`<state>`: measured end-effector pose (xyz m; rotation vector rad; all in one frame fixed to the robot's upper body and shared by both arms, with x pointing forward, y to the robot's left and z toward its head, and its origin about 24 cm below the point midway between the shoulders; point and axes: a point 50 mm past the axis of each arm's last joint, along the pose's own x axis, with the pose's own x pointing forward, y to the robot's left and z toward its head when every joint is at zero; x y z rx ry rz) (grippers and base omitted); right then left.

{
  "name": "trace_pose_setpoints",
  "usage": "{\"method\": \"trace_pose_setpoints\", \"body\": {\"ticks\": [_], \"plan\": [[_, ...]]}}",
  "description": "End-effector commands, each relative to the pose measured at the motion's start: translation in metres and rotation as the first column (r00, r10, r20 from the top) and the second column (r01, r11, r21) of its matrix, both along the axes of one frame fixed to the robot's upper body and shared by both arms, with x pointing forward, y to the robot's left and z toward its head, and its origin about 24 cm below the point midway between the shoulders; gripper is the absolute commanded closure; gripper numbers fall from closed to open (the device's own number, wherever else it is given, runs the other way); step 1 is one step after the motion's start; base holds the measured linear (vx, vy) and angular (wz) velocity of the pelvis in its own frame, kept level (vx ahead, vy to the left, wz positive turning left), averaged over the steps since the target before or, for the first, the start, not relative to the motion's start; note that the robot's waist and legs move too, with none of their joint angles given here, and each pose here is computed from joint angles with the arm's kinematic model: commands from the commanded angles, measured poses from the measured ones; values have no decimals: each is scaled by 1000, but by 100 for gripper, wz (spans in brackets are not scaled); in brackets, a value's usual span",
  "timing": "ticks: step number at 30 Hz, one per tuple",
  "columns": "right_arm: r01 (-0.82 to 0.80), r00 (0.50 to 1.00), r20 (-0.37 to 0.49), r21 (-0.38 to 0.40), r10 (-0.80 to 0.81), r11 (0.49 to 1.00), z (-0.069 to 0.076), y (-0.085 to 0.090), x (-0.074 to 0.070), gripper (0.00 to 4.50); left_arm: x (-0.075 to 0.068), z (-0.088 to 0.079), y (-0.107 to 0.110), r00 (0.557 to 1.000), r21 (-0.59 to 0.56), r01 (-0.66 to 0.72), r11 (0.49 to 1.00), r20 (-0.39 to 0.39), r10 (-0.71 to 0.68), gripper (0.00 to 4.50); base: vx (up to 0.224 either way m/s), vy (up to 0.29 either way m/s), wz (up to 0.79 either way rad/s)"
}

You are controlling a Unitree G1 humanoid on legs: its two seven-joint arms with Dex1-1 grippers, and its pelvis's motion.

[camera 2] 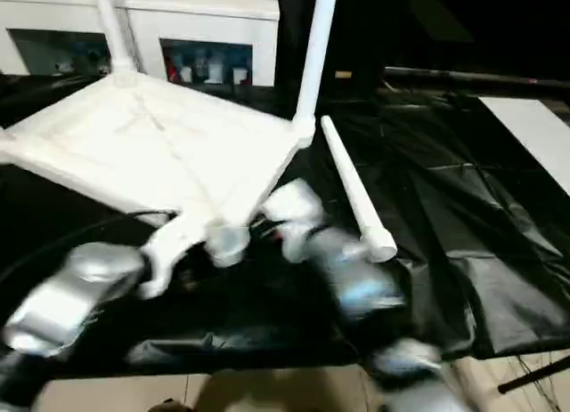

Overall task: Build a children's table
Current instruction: Rotate table base, then pick table leg

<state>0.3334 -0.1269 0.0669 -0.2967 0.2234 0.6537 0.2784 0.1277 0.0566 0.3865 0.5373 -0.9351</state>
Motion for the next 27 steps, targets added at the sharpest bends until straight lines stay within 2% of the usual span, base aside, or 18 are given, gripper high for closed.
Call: {"method": "trace_pose_setpoints", "body": {"ticks": [1,2,3,4,5,6,8,9,11,12,13,14,15,16,18,22,24,27], "plan": [[72,997,15,-8,-72,997,15,-14,4,150,2,7,-11,998,-36,48,998,51,-46,8,0,0,0],[115,993,8,-26,-115,993,22,-23,9,150,2,9,-15,997,-57,62,996,60,-58,8,0,0,0],[115,993,8,-26,-115,993,22,-23,9,150,2,9,-15,997,-57,62,996,60,-58,8,0,0,0],[149,989,-23,1,-149,989,29,-32,14,150,1,10,-17,995,-71,78,994,68,-73,8,0,0,0],[221,973,-88,75,-214,972,39,-45,24,150,-2,13,-18,993,-81,104,991,70,-98,8,0,0,0],[243,967,-108,97,-233,965,41,-47,25,121,-2,13,-17,992,-81,112,990,68,-106,0,0,0,0],[282,955,-131,107,-268,953,42,-52,30,121,-4,15,-16,991,-81,122,989,64,-117,0,0,0,0],[345,924,-204,87,-323,934,40,-60,36,114,-8,19,-12,987,-79,158,984,49,-155,0,0,0,0],[370,907,-245,75,-343,926,38,-63,40,101,-12,22,-10,984,-79,179,981,36,-176,0,0,0,0],[378,902,-255,75,-349,923,37,-64,41,81,-12,23,-10,983,-79,182,980,32,-180,0,0,0,0],[412,879,-292,67,-377,909,36,-67,45,81,-15,26,-8,981,-76,196,978,19,-195,0,0,0,0],[412,879,-292,67,-377,909,36,-67,45,72,-15,26,-8,981,-76,196,978,19,-195,0,0,0,0],[434,860,-322,50,-397,899,35,-68,49,72,-19,28,-4,979,-66,201,977,-3,-202,0,0,0,0],[448,844,-344,29,-412,894,34,-69,52,48,-22,31,-1,977,-54,210,976,-19,-211,0,0,0,0],[468,815,-373,-24,-442,883,34,-69,58,35,-27,37,6,975,-32,213,977,-52,-214,0,0,0,0],[498,799,-341,-86,-495,863,36,-72,62,7,-29,44,13,980,-23,188,982,-64,-189,0,0,0,0],[512,788,-332,-115,-519,851,37,-74,63,7,-31,49,18,980,-11,183,983,-72,-183,0,0,0,0],[476,778,-396,-136,-488,869,33,-70,62,7,-34,58,25,981,-4,180,984,-78,-179,0,0,0,0]]}}
